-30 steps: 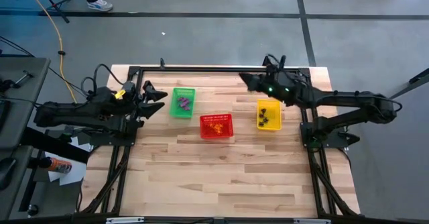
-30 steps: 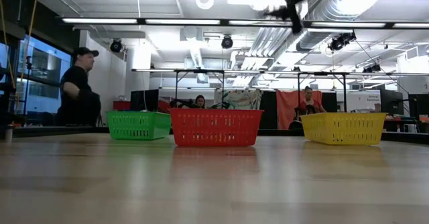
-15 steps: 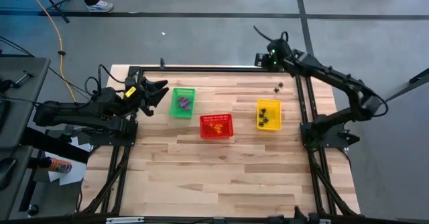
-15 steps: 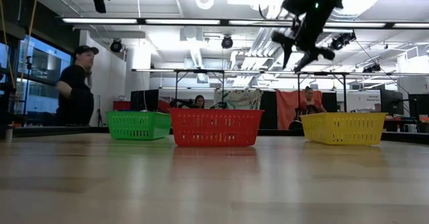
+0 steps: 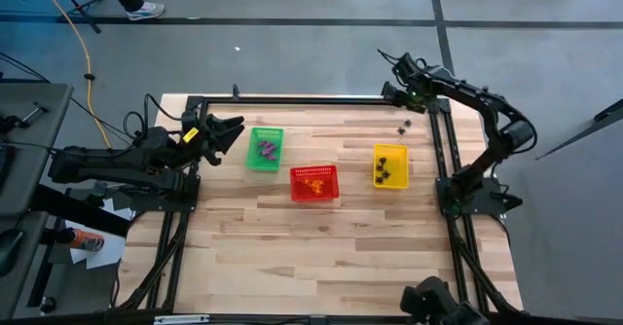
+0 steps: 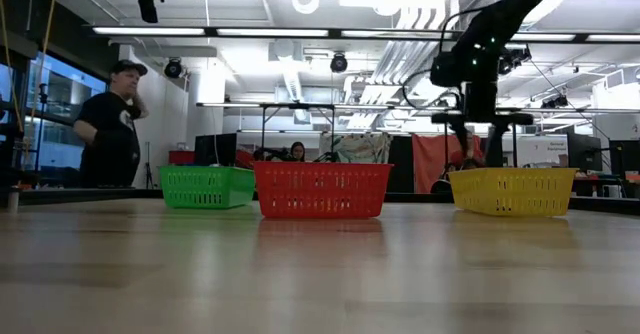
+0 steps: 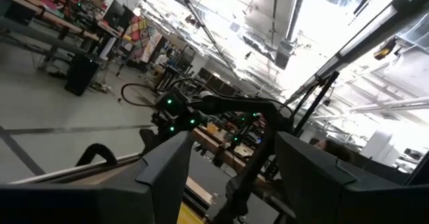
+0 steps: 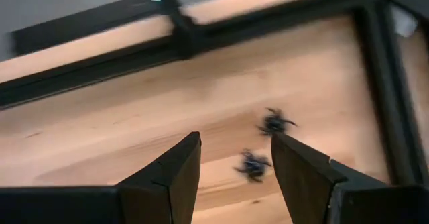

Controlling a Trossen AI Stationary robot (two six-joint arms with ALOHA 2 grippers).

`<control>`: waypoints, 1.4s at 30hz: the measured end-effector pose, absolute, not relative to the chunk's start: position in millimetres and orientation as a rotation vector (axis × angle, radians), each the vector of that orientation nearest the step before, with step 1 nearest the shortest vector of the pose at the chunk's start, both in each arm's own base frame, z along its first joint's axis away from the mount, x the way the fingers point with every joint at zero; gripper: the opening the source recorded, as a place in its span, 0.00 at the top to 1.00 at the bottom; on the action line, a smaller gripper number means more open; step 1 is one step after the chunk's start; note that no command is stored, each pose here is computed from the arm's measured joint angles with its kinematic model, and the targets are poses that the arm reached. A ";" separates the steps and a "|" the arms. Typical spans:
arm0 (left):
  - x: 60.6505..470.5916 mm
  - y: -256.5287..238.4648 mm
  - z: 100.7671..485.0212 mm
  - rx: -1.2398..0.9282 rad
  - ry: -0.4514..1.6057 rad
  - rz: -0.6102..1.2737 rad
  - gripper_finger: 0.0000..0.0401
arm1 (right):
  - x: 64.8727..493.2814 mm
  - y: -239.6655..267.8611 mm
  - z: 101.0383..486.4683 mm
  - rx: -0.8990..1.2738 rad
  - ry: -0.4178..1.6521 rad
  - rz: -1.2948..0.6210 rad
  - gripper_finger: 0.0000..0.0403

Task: Sort Halloween decoration
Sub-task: Put the black spider toy into the yellow bin

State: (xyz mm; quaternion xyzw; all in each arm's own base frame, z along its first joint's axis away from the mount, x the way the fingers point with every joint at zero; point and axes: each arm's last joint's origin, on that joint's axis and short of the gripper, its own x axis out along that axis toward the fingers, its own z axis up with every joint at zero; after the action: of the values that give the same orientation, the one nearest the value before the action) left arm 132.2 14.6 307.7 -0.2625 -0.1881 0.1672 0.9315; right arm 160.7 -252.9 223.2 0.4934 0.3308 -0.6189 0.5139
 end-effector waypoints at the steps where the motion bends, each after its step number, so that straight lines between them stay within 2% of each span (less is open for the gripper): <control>1: 132.6 14.6 307.5 -0.536 -0.383 0.343 0.48 | 158.5 -253.3 221.0 1.206 0.805 -1.510 0.56; 19: 134.1 14.7 304.2 -0.532 -0.349 0.352 0.48 | 154.1 -270.3 161.4 1.440 0.873 -1.805 0.56; 42: 134.0 14.7 304.7 -0.534 -0.354 0.353 0.48 | 143.4 -282.6 158.5 1.514 0.808 -1.768 0.56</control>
State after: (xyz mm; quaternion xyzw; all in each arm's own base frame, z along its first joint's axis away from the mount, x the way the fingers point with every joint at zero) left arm 134.0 14.7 304.7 -0.2612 -0.1730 0.1725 0.9339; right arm 143.4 -282.6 158.5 0.5796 0.3094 -0.6768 0.3320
